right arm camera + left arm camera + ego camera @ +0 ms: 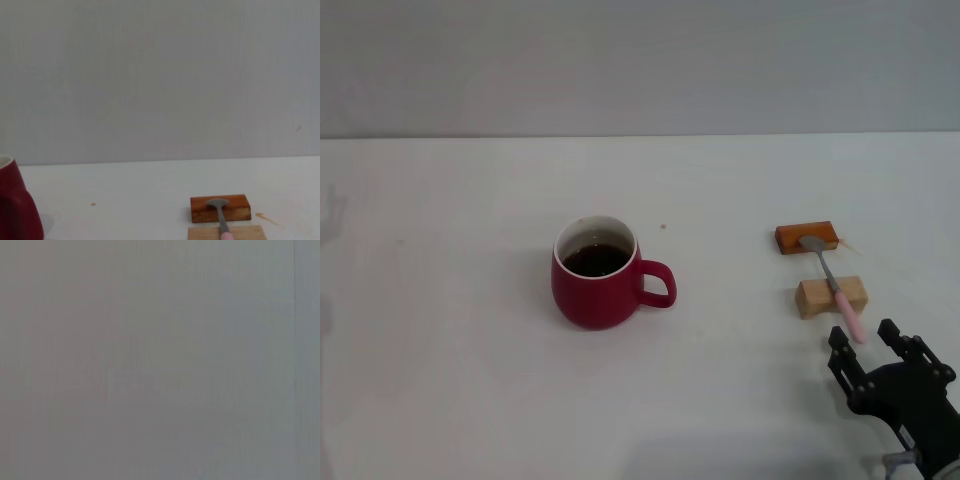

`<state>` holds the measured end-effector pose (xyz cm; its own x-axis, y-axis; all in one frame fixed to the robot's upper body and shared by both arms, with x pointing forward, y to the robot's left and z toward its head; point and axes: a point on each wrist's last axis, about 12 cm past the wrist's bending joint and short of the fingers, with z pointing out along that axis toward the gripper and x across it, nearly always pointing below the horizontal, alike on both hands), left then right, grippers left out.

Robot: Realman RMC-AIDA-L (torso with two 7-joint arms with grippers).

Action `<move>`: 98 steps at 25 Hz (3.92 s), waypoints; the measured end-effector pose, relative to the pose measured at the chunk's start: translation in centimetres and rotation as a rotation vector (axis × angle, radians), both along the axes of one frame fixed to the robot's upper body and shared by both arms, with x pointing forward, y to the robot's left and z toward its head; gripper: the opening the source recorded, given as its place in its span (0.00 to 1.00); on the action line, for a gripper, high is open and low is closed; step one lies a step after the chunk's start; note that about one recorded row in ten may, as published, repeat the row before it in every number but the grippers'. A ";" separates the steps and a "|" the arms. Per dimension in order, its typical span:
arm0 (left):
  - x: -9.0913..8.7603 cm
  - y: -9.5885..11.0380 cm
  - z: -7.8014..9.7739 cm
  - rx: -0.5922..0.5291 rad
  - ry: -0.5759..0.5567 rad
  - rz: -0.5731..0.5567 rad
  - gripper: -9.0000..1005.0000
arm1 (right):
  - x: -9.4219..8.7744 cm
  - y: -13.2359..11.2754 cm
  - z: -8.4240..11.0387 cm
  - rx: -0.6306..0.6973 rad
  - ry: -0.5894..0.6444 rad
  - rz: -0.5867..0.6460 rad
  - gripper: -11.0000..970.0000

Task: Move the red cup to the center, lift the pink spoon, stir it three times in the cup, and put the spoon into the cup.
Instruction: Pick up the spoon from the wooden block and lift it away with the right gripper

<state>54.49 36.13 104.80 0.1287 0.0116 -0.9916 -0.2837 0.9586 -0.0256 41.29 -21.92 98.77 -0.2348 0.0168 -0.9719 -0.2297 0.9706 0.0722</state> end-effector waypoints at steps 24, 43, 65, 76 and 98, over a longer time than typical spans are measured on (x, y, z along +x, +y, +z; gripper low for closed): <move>0.4 -0.3 0.2 -0.003 -0.008 -0.008 0.84 | 2.5 0.1 0.1 -0.020 0.028 0.024 0.62; 0.6 -0.4 0.4 -0.005 -0.014 -0.009 0.84 | 2.9 -0.1 0.3 -0.022 0.022 0.011 0.52; 0.3 -0.1 0.3 -0.004 -0.012 0.002 0.84 | 2.8 0.5 0.1 -0.012 0.035 0.018 0.35; 0.0 0.1 0.2 -0.003 -0.013 0.006 0.84 | 2.8 0.5 0.1 -0.010 0.036 0.012 0.30; -0.5 0.3 0.0 -0.012 -0.022 0.010 0.84 | 2.4 0.6 0.1 0.001 0.035 0.000 0.24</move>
<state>54.03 36.45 104.84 0.1499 0.0009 -0.9887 -0.2928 0.9552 -0.0435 43.66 -21.30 98.85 -0.2689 0.0177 -0.9630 -0.2273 0.9704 0.0813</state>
